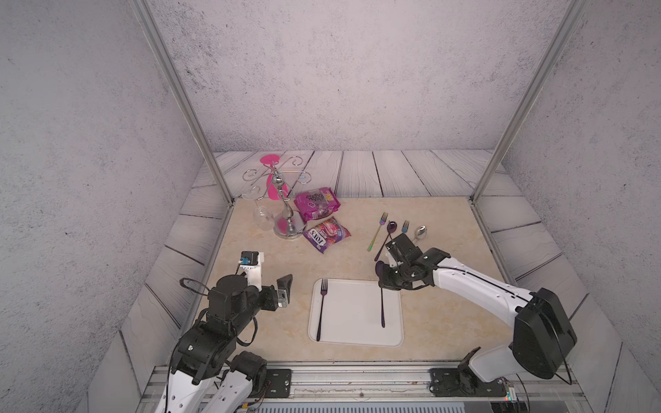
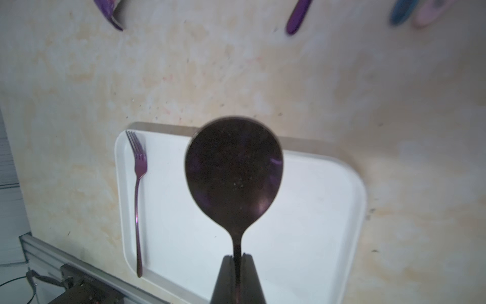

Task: Set the spoon and fork side by side
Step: Place the spoon on the tray.

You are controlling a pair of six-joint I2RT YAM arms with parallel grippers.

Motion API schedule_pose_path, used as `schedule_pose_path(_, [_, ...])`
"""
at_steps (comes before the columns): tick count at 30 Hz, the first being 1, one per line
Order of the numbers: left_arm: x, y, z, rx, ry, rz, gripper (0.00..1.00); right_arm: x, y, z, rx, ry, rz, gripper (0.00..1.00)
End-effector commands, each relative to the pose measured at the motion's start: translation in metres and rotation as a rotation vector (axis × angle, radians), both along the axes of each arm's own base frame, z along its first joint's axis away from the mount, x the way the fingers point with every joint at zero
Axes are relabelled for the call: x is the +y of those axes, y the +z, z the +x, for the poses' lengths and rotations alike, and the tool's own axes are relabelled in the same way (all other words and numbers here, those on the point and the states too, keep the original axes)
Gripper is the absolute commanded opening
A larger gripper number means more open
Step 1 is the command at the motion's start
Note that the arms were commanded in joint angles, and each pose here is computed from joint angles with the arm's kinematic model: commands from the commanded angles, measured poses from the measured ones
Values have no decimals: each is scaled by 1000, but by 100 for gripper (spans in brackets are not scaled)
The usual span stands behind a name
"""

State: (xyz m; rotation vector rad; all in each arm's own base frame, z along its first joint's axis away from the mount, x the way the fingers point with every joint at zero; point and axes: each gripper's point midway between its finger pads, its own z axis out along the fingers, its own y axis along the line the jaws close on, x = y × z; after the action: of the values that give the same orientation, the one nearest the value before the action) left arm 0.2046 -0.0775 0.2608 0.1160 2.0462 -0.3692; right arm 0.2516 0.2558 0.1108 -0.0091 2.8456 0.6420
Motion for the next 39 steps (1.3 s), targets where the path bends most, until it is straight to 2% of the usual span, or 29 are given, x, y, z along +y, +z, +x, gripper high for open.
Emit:
schedule_pose_path(1, [2, -1, -1, -4, 9, 0, 100, 62, 19, 5, 7, 3, 193, 0])
schedule_pose_path(5, [1, 0, -1, -6, 0, -6, 100, 105, 7, -1, 68, 52, 275, 0])
schedule_pose_path(9, [1, -1, -2, -9, 1, -7, 99, 119, -14, -3, 111, 35, 296, 0])
schedule_pose_path(24, [-1, -1, -1, -7, -7, -6, 100, 120, -65, -16, 174, 1, 106, 0])
schedule_pose_path(39, [1, 0, -4, -15, -2, -8, 100, 134, -74, -18, 170, 9, 33, 0])
